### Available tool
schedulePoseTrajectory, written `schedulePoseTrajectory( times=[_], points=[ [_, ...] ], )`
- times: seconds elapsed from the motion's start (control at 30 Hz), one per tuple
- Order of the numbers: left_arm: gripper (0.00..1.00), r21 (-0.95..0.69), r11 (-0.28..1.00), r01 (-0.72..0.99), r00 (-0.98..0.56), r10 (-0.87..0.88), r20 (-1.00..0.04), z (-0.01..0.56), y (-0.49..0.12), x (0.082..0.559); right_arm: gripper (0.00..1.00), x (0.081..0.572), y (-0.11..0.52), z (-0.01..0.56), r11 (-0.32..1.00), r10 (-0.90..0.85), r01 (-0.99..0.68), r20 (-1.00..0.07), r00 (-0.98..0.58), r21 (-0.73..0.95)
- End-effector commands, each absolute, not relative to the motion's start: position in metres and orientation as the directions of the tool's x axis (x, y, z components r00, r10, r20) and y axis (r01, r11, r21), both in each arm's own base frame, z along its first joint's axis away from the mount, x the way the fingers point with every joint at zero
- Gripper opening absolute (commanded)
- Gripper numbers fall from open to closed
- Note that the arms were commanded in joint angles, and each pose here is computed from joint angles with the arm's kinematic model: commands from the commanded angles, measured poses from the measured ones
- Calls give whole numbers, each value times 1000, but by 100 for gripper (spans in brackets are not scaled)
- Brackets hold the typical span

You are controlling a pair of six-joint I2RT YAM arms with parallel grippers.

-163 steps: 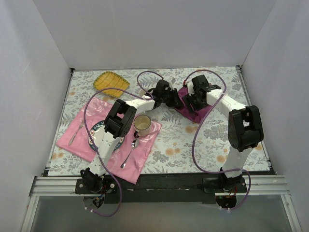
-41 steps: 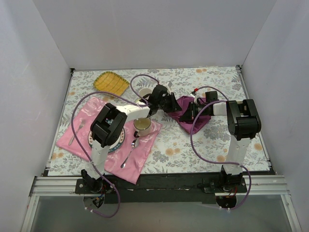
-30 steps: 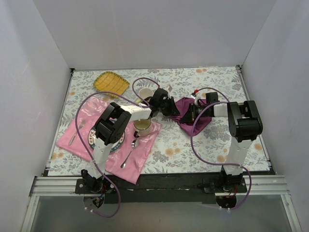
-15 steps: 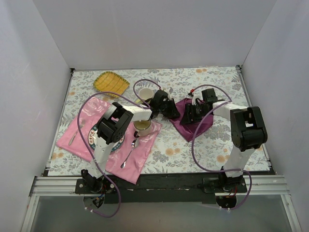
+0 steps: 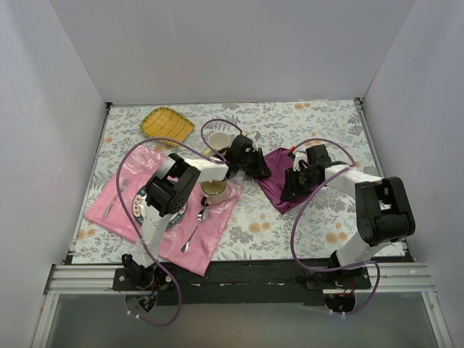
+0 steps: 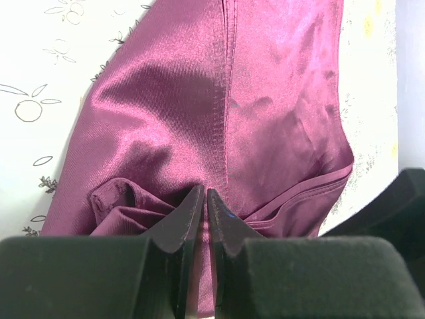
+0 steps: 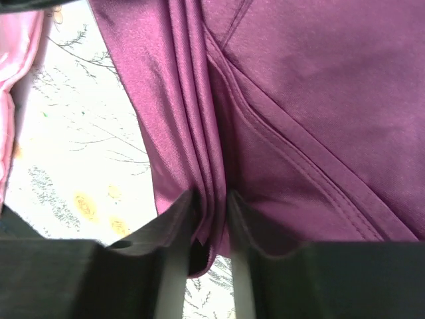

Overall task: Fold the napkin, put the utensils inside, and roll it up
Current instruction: Roll the napkin with the utensil

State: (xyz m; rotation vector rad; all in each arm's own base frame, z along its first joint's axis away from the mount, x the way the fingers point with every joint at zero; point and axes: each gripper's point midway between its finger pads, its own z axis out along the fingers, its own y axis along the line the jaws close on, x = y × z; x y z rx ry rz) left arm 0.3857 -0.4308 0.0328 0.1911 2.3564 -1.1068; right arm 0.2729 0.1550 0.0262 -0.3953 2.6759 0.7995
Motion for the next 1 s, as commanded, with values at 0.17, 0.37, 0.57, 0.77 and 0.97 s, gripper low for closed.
schedulePoseTrajectory(
  times=[0.17,0.37,0.57,0.77,0.97],
  points=[
    [9,-637,638,433,-819,-17,-574,78,-446,392,21,252,126,-4,882,-209,-321,-325,-922,345],
    [31,-636,613,468,-804,-3,-594,136,-461,405,20,259,115,-9,912,-208,-294,-294,-933,286],
    [31,-661,593,461,-809,-25,-587,173,-458,397,21,263,106,-11,930,-217,-282,-266,-939,236],
    [22,-691,574,439,-838,-15,-545,143,-439,364,21,275,94,-10,931,-281,-329,-272,-921,154],
    [18,-667,611,425,-839,-11,-544,113,-431,368,25,284,80,-14,924,-341,-373,-256,-904,84]
  ],
)
